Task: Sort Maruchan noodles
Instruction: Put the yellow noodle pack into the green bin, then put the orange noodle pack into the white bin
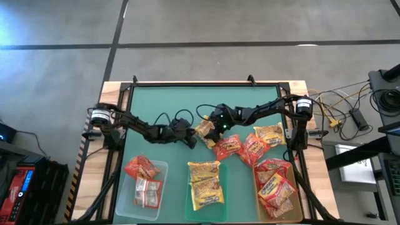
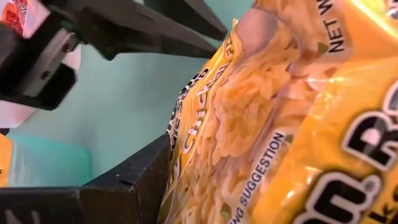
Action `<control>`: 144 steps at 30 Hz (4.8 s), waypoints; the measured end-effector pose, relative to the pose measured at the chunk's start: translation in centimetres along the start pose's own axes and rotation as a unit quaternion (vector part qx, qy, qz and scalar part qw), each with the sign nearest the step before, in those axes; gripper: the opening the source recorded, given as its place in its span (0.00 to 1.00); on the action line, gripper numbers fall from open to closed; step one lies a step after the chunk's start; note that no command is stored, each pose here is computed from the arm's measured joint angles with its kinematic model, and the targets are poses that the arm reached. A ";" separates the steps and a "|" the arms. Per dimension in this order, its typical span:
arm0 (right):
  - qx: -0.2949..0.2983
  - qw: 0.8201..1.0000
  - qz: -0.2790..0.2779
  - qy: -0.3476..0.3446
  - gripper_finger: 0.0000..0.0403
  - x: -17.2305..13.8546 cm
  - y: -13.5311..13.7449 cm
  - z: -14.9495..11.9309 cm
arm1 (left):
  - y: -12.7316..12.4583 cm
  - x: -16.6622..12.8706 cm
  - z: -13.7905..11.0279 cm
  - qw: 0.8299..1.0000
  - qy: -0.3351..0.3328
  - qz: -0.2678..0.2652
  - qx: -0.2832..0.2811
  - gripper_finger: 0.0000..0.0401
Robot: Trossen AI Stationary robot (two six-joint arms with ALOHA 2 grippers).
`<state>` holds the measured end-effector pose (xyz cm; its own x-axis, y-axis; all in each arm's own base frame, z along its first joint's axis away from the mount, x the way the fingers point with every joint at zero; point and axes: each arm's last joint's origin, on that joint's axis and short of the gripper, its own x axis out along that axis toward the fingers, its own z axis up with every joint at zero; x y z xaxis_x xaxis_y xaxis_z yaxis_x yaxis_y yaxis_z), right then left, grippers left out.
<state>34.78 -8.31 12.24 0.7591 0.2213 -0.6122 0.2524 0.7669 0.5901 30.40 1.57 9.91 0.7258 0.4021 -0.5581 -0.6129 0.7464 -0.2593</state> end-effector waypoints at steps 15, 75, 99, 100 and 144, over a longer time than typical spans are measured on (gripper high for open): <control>0.008 1.000 -0.004 -0.002 0.54 0.0 0.0 0.0 | 0.7 -3.2 -1.0 0.998 -0.057 0.016 -0.036 0.10; -0.087 0.975 0.206 0.009 0.30 -3.3 12.8 -1.1 | 2.0 -9.4 -2.1 0.986 -0.148 -0.033 -0.071 0.10; -0.152 0.970 0.187 0.019 0.58 -2.5 20.6 -6.6 | 0.4 -10.6 -2.6 0.981 -0.158 -0.085 -0.069 0.10; -0.151 0.971 0.182 0.025 0.59 -2.5 20.6 -6.5 | 0.4 -10.6 -2.6 0.982 -0.158 -0.084 -0.067 0.10; -0.323 0.890 -0.287 0.146 0.60 -2.8 11.1 -10.5 | 0.4 -10.5 -2.6 0.982 -0.159 -0.081 -0.055 0.10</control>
<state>29.14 5.86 14.98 0.4032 -0.2443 -0.8819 0.0796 0.9694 -0.2322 21.67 -3.70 13.65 0.8668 0.4411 -0.2325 -0.4986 0.7592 -0.4184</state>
